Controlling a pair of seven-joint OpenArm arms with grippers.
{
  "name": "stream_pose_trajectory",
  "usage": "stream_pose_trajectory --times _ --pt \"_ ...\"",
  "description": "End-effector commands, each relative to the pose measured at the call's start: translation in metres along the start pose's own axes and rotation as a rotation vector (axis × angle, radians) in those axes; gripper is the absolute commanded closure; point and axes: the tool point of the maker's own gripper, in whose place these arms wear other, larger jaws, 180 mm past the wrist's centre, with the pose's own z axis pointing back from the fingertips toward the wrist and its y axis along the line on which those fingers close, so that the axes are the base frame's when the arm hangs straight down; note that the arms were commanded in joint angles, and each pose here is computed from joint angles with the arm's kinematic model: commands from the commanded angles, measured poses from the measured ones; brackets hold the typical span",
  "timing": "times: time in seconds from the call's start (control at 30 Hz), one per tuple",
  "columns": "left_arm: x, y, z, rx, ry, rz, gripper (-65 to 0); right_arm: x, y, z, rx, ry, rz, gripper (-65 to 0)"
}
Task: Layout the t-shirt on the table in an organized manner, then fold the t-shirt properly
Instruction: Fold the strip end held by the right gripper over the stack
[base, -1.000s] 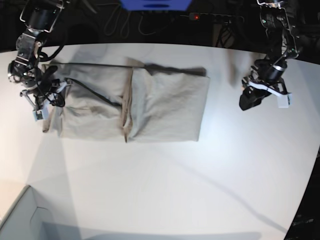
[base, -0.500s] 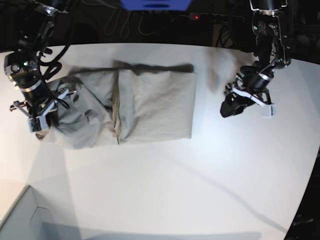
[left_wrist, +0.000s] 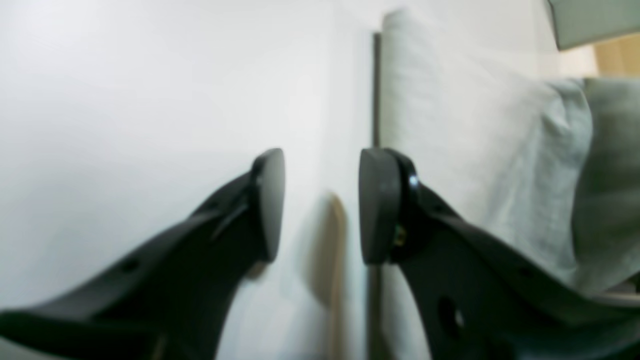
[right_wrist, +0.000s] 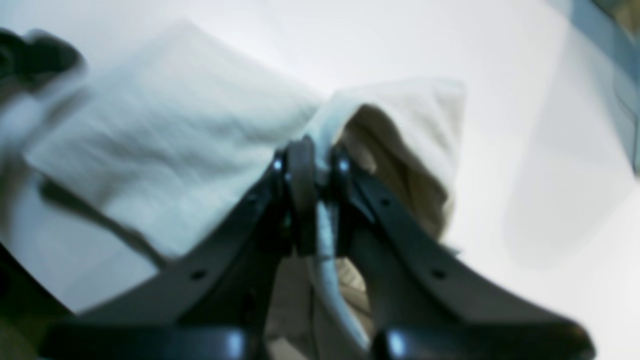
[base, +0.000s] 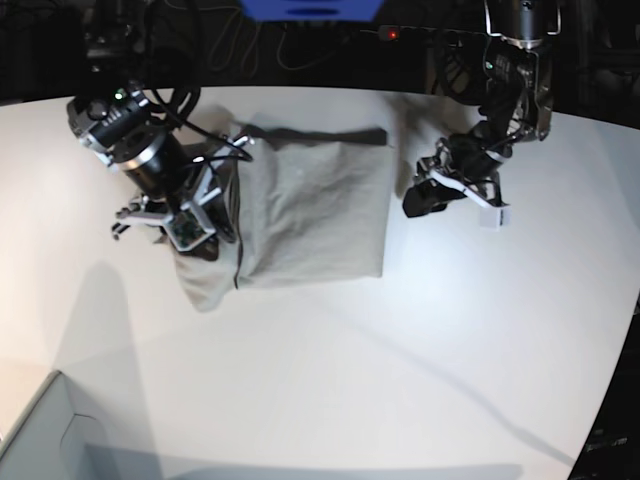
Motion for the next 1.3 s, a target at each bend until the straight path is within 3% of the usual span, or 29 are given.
stream_pose_trajectory --times 0.0,0.17,0.4,0.63,0.97,1.13,1.27 --pt "0.008 -0.008 -0.003 -0.026 -0.013 -0.017 -23.8 0.021 0.009 -0.002 0.033 -0.073 0.012 0.0" --pt "0.004 -0.020 -0.014 -0.052 0.027 -0.072 -23.8 0.048 0.034 -0.019 0.119 -0.115 0.065 0.0" --pt "-0.002 -0.025 -0.021 -0.036 0.049 -0.119 -23.8 0.046 0.050 -0.059 0.209 -0.013 0.131 0.0" --pt "-0.003 -0.022 -0.020 -0.027 0.052 -0.118 -23.8 0.039 0.085 -0.084 0.328 0.024 0.162 0.0" --pt "-0.005 -0.020 -0.019 -0.023 0.059 -0.121 -23.8 0.033 0.093 -0.109 0.371 0.072 0.148 0.0" --pt "-0.004 -0.020 -0.018 -0.022 0.059 -0.122 -23.8 0.030 0.096 -0.105 0.374 0.078 0.144 -16.1" --pt "-0.003 -0.019 -0.018 -0.022 0.056 -0.119 -23.8 0.060 0.086 -0.083 0.317 -0.023 0.160 -29.2"
